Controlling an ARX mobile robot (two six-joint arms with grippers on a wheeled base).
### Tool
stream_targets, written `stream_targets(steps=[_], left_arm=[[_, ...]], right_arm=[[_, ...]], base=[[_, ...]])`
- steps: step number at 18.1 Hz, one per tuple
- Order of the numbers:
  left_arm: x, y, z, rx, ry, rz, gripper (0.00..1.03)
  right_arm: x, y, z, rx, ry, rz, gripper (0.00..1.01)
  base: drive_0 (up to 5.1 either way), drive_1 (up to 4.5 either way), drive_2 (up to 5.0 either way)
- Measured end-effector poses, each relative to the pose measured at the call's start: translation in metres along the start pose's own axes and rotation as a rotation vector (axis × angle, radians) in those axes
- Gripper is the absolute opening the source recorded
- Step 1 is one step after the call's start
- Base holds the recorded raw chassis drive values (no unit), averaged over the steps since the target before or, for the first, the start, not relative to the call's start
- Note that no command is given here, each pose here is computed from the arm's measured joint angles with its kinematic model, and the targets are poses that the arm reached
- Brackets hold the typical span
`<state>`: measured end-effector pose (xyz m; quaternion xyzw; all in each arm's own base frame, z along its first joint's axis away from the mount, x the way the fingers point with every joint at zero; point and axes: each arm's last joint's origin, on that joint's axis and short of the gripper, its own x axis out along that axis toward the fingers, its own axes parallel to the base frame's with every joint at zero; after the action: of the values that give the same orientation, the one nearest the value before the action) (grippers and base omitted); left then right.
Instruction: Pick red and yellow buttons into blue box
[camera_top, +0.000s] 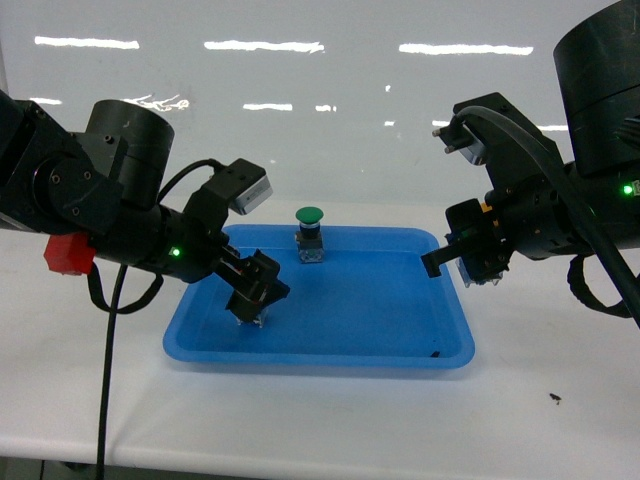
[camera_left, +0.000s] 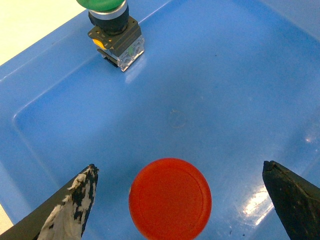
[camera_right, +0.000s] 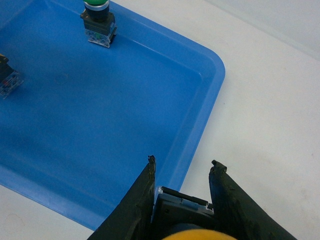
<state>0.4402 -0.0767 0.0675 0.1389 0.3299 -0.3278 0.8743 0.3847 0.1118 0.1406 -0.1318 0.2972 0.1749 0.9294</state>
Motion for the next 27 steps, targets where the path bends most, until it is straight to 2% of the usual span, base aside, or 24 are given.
stream_targets(steps=[1,4,18,24,26,27], left_arm=[[0.008,0.005,-0.002,0.011,0.026,-0.003,0.98],[0.016,0.012,-0.014,0.01,0.06,0.015,0.98],[0.024,0.018,-0.016,0.004,0.081,0.02,0.98],[0.032,0.015,-0.017,0.007,0.099,0.01,0.98],[0.036,0.018,-0.019,0.013,0.101,0.023,0.98],[0.038,0.019,-0.02,0.03,0.099,0.051,0.98]], right_arm=[[0.0,0.0,0.0,0.0,0.0,0.001,0.29],[0.0,0.0,0.0,0.0,0.0,0.0,0.29],[0.0,0.0,0.0,0.0,-0.001,0.0,0.29],[0.0,0.0,0.0,0.0,0.0,0.0,0.29],[0.0,0.0,0.0,0.0,0.0,0.0,0.29],[0.0,0.0,0.0,0.0,0.0,0.0,0.29]], base=[[0.0,0.0,0.0],[0.0,0.0,0.0],[0.0,0.0,0.0],[0.0,0.0,0.0],[0.0,0.0,0.0],[0.0,0.0,0.0]])
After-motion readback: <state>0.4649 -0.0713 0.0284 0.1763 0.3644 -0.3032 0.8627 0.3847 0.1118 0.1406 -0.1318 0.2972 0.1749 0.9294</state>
